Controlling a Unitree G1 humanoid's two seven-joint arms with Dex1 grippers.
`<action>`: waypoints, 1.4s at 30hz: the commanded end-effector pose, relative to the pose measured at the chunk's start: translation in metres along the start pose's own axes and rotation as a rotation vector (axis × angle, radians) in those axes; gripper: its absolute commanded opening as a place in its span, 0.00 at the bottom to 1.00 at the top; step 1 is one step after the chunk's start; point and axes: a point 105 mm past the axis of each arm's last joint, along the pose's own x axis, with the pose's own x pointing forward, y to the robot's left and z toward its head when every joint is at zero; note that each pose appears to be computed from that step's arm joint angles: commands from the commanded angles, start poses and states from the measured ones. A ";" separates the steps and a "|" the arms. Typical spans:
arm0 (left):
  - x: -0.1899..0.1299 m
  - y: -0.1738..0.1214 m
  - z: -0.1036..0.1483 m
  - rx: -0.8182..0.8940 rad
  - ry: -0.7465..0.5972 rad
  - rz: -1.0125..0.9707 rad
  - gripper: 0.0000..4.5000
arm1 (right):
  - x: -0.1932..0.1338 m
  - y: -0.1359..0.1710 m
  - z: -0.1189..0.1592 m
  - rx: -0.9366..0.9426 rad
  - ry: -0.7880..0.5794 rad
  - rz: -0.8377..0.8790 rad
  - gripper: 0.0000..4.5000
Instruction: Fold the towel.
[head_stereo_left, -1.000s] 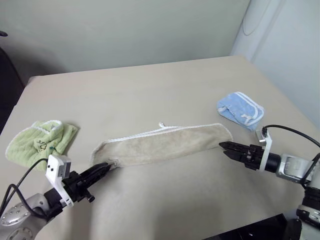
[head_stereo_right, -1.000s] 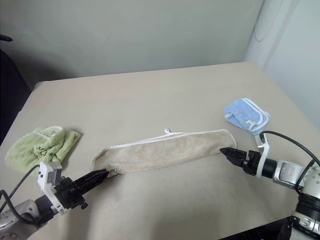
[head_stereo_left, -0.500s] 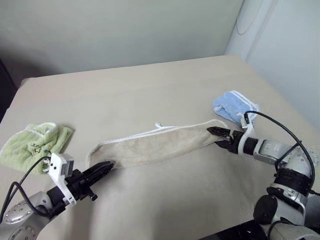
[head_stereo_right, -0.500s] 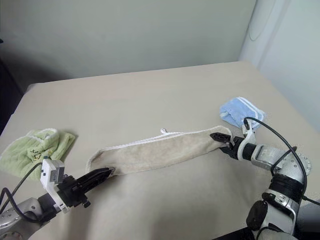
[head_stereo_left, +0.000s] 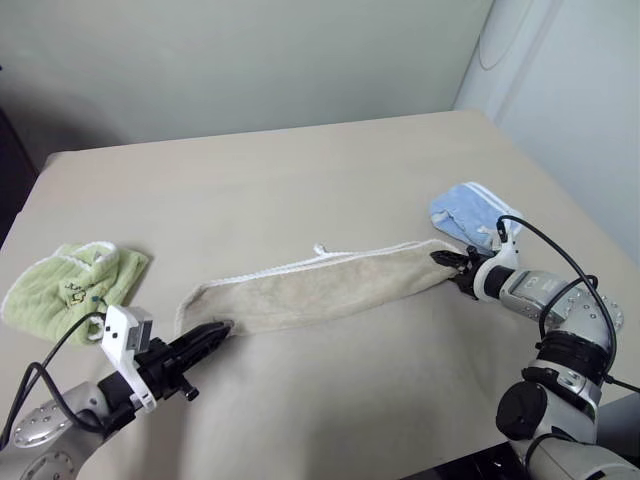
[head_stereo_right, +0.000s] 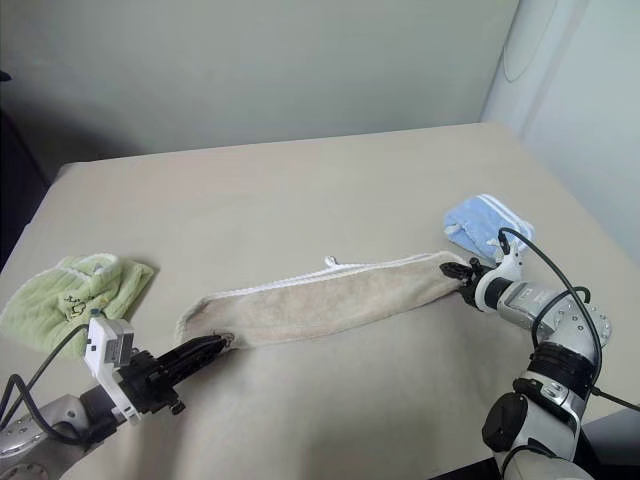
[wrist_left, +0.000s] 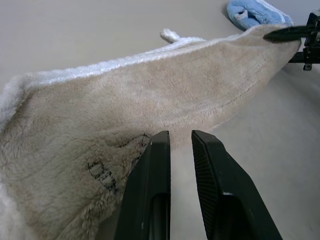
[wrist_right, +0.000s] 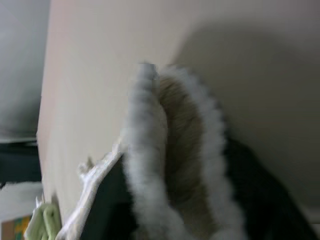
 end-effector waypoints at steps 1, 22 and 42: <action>0.002 -0.004 0.011 0.038 -0.035 -0.019 0.17 | -0.008 0.002 0.015 -0.011 -0.075 0.003 0.15; 0.013 -0.001 0.021 0.069 -0.064 -0.029 0.17 | -0.028 0.095 0.003 -1.216 0.011 0.252 0.01; 0.016 -0.006 0.025 0.073 -0.098 -0.019 0.17 | 0.031 0.107 -0.112 -1.546 0.319 0.392 0.01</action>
